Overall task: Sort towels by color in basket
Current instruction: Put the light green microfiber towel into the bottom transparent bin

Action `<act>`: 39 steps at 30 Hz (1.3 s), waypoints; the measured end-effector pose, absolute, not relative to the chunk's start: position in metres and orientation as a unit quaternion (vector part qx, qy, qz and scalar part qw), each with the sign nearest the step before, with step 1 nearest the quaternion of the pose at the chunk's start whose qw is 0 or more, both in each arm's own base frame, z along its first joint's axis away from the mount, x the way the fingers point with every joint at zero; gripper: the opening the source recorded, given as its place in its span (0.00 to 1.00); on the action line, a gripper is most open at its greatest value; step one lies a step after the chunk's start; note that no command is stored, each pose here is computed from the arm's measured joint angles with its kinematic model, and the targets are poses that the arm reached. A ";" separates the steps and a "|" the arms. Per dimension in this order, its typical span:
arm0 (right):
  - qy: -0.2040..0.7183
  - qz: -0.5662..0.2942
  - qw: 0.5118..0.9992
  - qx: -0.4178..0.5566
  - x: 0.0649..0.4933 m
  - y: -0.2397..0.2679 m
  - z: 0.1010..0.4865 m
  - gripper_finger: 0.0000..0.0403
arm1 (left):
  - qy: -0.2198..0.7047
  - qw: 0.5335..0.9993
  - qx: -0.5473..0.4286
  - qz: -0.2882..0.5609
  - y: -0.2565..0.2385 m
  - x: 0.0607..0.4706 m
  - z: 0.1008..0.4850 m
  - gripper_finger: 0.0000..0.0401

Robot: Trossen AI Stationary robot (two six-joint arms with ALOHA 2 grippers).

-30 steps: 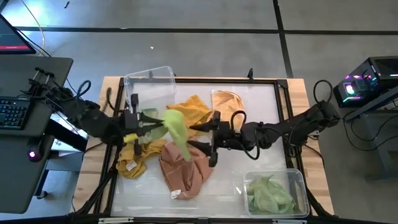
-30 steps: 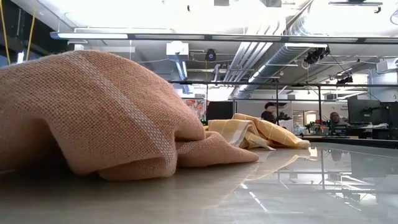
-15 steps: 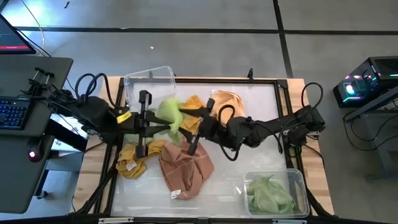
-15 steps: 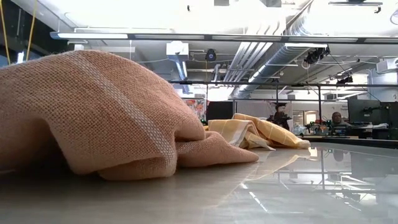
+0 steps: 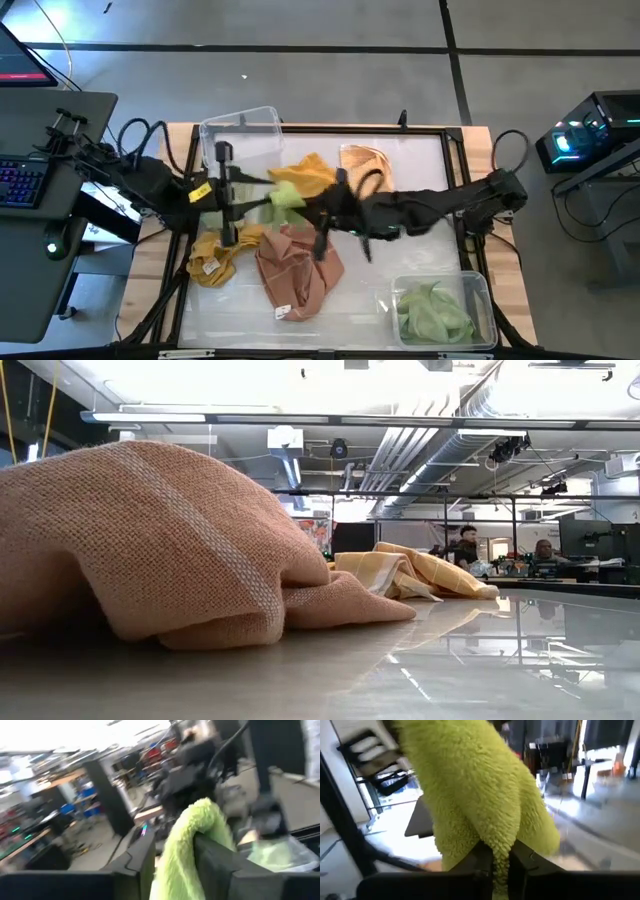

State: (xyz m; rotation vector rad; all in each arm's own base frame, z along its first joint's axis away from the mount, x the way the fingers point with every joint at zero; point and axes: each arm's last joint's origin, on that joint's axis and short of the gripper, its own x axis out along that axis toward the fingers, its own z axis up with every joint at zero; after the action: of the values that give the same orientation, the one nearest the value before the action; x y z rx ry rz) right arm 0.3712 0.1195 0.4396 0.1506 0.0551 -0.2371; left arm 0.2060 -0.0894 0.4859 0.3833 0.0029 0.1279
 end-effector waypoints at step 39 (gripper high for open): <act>0.688 -0.028 0.665 0.290 0.181 0.246 0.331 0.40 | 0.079 0.987 0.116 0.078 -0.096 0.205 0.466 0.36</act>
State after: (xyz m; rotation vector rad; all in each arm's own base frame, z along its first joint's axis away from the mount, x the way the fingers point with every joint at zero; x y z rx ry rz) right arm 0.1807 0.2461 0.3307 0.6559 1.5526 -0.0641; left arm 0.2051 -0.0958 0.4662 0.2336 0.1589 0.1564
